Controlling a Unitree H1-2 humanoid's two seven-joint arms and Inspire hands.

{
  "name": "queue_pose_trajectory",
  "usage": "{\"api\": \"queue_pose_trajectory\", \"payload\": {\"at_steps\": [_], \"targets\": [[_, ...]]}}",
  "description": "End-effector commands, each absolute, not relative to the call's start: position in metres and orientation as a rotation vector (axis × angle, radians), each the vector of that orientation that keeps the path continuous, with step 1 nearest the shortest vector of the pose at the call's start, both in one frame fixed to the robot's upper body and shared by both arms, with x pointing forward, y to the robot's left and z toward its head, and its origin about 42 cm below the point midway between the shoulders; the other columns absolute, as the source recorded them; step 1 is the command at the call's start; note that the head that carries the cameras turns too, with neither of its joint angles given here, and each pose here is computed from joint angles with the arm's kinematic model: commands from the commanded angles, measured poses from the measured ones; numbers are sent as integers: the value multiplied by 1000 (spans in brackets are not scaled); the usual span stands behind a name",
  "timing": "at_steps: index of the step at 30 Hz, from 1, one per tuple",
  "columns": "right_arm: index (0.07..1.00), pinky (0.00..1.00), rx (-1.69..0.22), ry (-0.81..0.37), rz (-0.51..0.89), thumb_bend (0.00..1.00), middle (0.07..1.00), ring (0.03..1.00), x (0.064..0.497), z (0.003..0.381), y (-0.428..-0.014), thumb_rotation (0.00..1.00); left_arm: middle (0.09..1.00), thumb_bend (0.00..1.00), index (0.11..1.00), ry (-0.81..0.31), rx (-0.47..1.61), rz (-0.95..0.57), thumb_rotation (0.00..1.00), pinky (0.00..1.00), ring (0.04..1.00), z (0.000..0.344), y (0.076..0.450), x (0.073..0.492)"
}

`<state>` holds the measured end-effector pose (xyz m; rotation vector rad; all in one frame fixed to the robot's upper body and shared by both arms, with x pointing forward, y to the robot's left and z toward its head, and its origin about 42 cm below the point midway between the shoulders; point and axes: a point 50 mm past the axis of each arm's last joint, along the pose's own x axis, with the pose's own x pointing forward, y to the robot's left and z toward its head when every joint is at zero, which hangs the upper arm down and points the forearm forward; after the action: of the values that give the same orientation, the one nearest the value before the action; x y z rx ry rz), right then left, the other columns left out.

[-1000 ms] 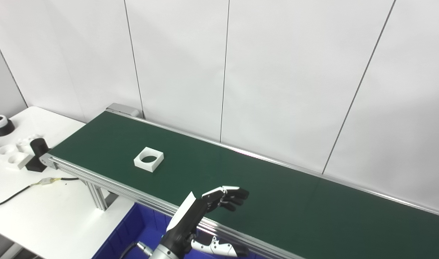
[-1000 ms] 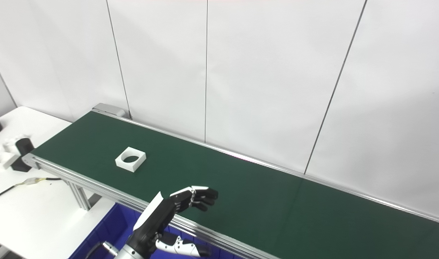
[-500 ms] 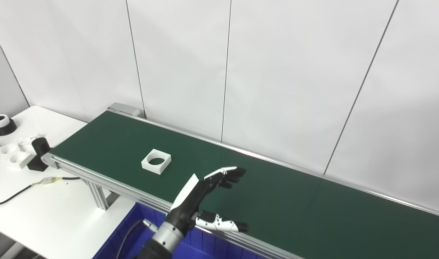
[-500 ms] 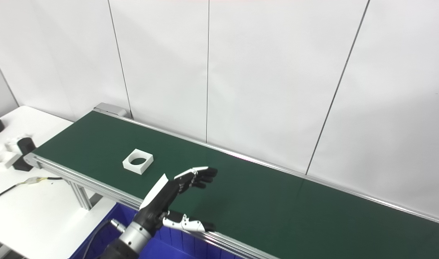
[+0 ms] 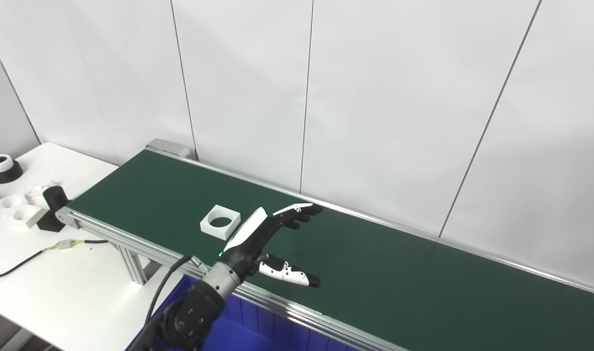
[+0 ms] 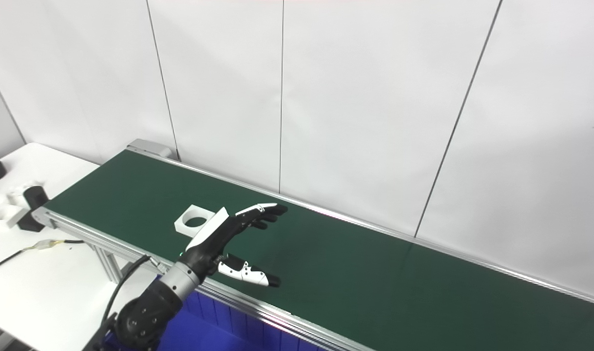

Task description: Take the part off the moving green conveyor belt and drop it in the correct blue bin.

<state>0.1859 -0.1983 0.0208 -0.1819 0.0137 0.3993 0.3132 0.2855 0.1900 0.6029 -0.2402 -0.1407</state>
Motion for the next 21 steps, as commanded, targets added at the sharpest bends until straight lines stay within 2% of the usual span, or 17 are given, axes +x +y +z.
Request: {"api": "queue_pose_trajectory", "payload": {"at_steps": [1, 7, 21], "targets": [[977, 793, -167, -66, 399, 204, 927, 887, 192, 31, -196, 469, 863, 799, 838, -276, 655, -123, 73, 824, 855, 209, 292, 325], [975, 779, -171, -68, 397, 205, 924, 881, 193, 30, -196, 453, 870, 803, 843, -230, 724, -109, 23, 835, 869, 215, 304, 337], [962, 772, -174, -63, 399, 216, 914, 873, 192, 30, -194, 461, 871, 824, 848, -118, 941, -77, 3, 704, 839, 221, 345, 376]]}}
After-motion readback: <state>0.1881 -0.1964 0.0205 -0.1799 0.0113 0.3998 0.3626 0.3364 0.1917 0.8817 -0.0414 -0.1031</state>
